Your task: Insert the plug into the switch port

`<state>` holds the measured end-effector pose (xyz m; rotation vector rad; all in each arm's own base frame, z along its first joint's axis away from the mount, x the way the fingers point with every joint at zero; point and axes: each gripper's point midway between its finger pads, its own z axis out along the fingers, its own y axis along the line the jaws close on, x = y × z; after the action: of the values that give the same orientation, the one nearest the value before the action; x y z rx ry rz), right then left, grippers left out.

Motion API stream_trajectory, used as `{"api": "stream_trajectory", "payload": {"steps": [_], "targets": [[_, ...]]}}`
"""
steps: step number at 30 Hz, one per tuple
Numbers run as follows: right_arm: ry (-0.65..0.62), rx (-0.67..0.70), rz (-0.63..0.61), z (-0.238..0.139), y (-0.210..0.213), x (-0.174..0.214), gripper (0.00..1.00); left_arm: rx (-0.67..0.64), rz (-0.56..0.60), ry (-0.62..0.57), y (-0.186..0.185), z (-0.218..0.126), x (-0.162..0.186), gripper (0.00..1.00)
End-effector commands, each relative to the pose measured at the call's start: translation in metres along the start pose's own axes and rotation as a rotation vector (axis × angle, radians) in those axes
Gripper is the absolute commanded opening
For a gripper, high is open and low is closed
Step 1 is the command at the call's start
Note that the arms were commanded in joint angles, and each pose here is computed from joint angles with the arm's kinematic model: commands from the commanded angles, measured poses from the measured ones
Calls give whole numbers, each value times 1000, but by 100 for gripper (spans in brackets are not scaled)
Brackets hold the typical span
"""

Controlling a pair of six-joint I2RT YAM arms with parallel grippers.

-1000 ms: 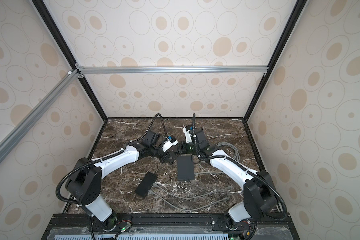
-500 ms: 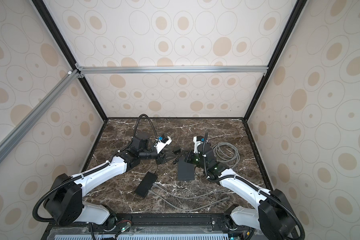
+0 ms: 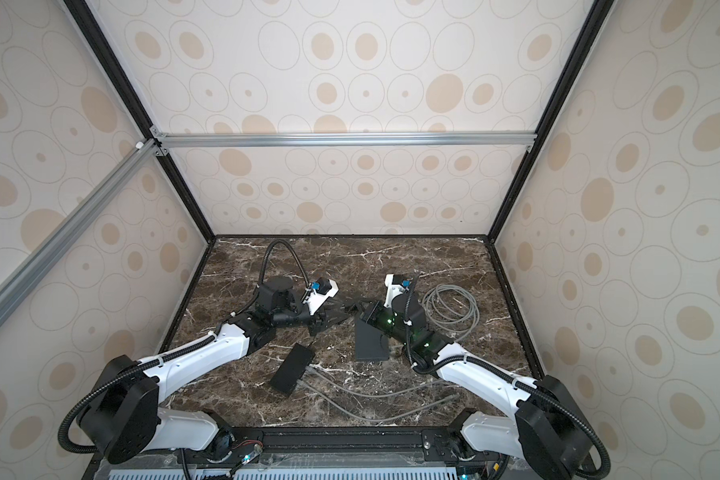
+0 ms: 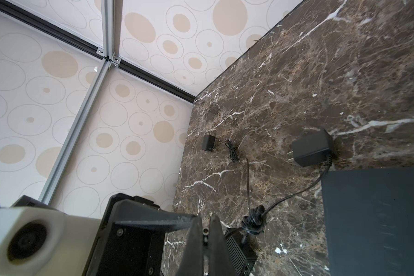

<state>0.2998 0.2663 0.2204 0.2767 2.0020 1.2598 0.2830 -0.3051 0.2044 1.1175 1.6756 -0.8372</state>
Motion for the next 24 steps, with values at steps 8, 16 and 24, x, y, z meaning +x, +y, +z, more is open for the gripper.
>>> {"api": "stream_trajectory", "payload": {"steps": [8,16,24], "targets": [[3,-58,17,3,17,6,0,0,36,-12,4,3,-17,31],[-1,-63,13,1,21,5,0,6,23,14,6,7,-13,31],[-17,-56,0,-3,23,1,0,10,12,45,7,11,-6,30]]}}
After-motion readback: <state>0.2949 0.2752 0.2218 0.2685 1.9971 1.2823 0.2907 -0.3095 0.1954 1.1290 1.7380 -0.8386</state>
